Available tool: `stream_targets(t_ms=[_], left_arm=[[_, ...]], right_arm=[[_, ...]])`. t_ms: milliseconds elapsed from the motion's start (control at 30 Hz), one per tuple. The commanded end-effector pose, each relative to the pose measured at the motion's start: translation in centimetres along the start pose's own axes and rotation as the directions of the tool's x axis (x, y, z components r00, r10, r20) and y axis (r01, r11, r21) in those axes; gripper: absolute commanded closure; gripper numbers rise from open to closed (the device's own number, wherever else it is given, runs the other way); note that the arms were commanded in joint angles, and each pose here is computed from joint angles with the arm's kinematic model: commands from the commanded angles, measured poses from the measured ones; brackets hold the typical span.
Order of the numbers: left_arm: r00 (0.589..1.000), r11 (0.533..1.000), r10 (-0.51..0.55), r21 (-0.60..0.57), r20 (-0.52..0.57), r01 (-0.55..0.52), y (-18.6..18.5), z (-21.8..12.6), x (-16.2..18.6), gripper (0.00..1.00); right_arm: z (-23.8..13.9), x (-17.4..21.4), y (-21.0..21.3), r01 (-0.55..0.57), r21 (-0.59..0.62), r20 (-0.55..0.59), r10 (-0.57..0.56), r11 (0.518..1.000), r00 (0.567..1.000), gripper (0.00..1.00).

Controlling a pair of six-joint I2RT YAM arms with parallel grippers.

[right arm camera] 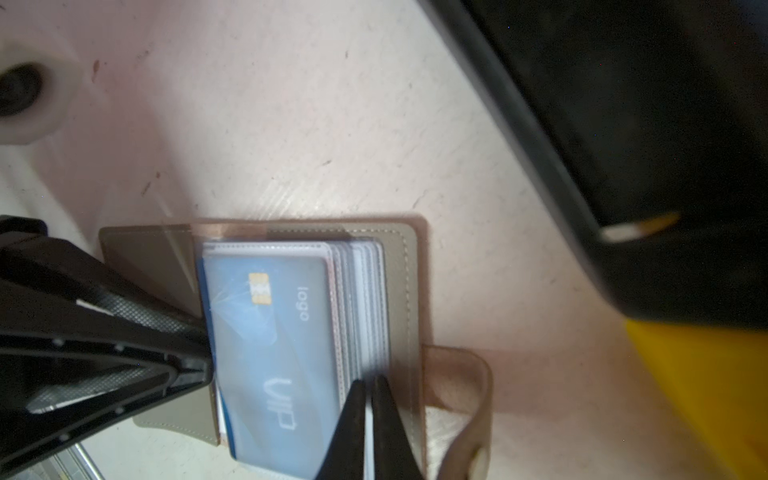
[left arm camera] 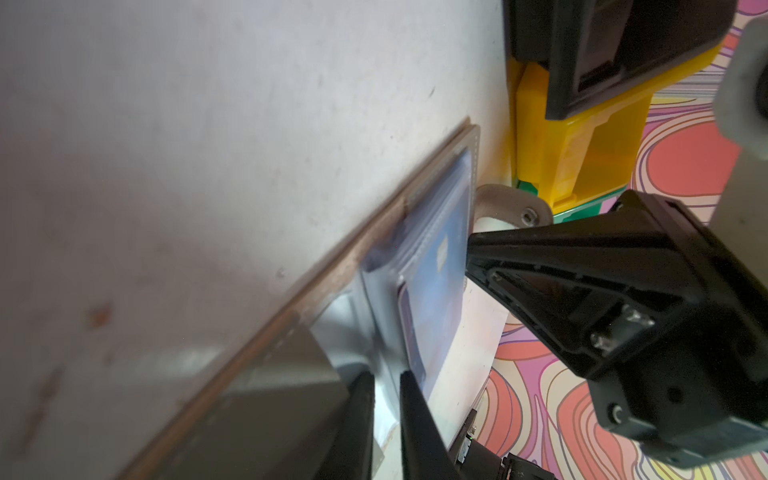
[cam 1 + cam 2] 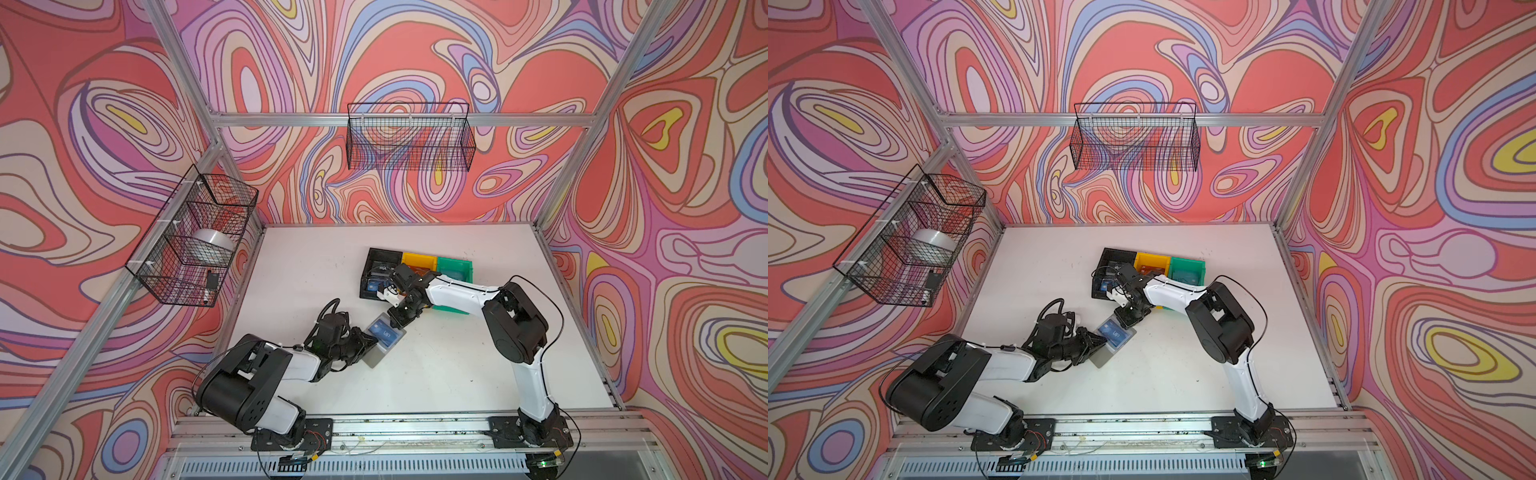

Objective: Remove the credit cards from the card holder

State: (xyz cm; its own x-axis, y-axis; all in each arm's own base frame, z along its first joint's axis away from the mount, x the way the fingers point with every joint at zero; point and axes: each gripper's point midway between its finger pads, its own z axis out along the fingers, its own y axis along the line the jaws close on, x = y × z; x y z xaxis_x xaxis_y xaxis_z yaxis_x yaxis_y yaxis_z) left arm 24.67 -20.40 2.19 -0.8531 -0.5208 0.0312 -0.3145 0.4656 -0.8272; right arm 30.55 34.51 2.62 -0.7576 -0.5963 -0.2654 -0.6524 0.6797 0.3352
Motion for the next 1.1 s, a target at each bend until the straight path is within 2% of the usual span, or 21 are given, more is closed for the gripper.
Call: stream_targets(t_ms=[0, 1067], left_arm=[[1.000, 1.000, -0.013, -0.021, 0.006, 0.013, 0.3, 0.4, -0.2, 0.83], [1.000, 1.000, 0.010, 0.026, 0.026, -0.010, -1.5, 0.0, -0.7, 0.82]], right_arm=[[1.8, 2.8, 0.3, -0.021, -0.013, -0.090, 0.019, 1.000, 0.996, 0.91], [1.8, 3.0, 0.5, -0.042, -0.018, -0.099, 0.039, 0.999, 0.994, 0.91]])
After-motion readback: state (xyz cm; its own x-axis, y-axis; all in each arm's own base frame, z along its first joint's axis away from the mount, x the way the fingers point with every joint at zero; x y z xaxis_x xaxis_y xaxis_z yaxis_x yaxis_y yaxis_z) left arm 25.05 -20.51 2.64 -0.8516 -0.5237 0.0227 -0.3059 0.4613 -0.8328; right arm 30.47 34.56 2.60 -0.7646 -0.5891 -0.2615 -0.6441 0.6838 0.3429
